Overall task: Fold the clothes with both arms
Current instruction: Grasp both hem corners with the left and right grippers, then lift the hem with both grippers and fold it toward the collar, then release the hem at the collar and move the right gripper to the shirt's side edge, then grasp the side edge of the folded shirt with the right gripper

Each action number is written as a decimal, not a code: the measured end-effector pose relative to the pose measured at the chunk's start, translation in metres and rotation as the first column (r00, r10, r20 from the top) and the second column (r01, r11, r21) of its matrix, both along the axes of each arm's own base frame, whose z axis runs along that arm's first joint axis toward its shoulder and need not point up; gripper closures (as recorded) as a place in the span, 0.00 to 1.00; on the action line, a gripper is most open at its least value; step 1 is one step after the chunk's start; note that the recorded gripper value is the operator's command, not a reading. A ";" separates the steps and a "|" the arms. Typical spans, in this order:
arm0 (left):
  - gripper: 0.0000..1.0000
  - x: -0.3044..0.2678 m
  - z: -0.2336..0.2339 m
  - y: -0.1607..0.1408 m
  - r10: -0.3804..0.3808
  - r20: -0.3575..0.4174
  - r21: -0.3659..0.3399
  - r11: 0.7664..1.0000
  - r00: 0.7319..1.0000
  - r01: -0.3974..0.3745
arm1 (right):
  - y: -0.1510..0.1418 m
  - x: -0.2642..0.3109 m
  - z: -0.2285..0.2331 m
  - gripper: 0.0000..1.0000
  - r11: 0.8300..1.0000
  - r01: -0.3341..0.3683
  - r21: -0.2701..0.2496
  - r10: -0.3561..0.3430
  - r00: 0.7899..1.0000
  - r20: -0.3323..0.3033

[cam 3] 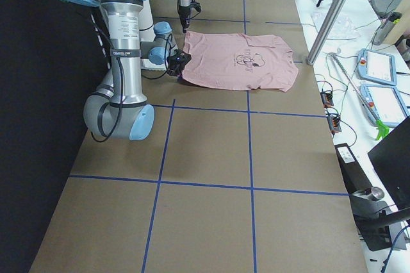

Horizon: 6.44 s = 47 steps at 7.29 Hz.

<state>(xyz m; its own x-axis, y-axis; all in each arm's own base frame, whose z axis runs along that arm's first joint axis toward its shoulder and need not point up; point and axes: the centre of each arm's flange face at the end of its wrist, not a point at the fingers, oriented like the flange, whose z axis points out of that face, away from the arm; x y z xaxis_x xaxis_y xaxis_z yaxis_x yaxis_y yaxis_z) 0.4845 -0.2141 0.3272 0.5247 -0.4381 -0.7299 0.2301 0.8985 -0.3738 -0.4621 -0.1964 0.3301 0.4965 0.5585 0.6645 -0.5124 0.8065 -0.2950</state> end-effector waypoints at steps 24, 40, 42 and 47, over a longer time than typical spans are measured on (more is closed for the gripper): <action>0.60 -0.008 0.006 -0.411 -0.430 -0.026 0.472 0.790 0.902 0.390 | -0.452 -0.019 0.011 0.36 0.967 -0.115 0.228 0.174 0.950 -0.259; 0.52 -0.064 0.008 -0.408 -0.463 -0.165 0.498 0.723 0.871 0.479 | -0.214 -0.001 0.049 0.42 0.993 -0.085 0.077 0.088 0.995 -0.048; 0.52 -0.064 0.009 -0.407 -0.463 -0.166 0.495 0.724 0.871 0.480 | -0.211 -0.002 0.052 0.46 0.994 -0.079 0.074 0.083 0.995 -0.053; 0.52 -0.063 0.008 -0.406 -0.463 -0.167 0.494 0.725 0.871 0.480 | -0.204 -0.001 0.063 1.00 0.995 -0.068 0.067 0.072 0.995 -0.065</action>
<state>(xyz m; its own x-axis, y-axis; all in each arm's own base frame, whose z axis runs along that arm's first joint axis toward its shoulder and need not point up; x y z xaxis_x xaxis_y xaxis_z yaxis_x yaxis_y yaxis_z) 0.4213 -0.6206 0.3357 0.3247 -0.1876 -0.9270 0.6719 0.7355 0.0865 -0.4631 -0.4002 0.3936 0.5025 0.5503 0.6668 -0.5854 0.7841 -0.2060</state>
